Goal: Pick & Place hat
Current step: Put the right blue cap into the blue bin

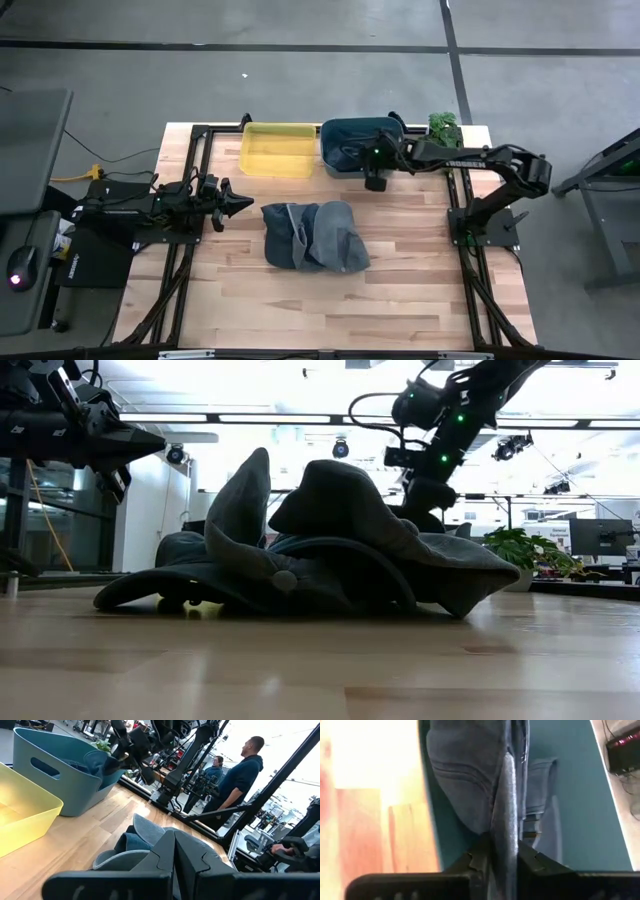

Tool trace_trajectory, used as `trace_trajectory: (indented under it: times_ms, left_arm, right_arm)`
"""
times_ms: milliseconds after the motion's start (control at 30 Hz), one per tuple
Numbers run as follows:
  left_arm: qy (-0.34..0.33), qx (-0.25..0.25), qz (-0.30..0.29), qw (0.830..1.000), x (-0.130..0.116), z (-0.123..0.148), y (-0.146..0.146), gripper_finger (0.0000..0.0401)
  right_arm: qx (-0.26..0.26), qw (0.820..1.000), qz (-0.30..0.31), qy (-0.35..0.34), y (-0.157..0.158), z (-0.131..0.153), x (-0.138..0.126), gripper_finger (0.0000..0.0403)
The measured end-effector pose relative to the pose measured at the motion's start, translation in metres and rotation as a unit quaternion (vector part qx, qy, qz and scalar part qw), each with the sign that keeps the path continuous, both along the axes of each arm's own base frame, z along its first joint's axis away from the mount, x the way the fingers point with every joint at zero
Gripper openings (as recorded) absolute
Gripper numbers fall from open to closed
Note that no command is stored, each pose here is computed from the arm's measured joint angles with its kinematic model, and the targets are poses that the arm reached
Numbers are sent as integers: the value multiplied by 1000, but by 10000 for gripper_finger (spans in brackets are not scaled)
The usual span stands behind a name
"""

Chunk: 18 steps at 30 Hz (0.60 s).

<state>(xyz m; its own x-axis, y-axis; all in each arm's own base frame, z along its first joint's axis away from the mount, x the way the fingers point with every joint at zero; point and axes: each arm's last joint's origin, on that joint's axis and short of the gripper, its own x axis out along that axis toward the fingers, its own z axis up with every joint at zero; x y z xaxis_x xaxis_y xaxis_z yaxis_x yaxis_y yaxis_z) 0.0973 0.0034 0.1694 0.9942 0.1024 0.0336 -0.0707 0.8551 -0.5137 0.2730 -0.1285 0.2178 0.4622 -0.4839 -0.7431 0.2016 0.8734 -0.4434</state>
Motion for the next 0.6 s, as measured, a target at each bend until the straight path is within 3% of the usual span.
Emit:
trace_trajectory:
  times_ms: [333, 600]
  left_arm:
    - [0, 0, 0, 1000, 0, 0, 0, 0]
    - [0, 0, 0, 1000, 0, 0, 0, 0]
  right_arm:
    - [9, 998, -55, 11, -11, -2, -9, 133]
    - [-29, 995, -90, 28, -12, 4, -17, 184]
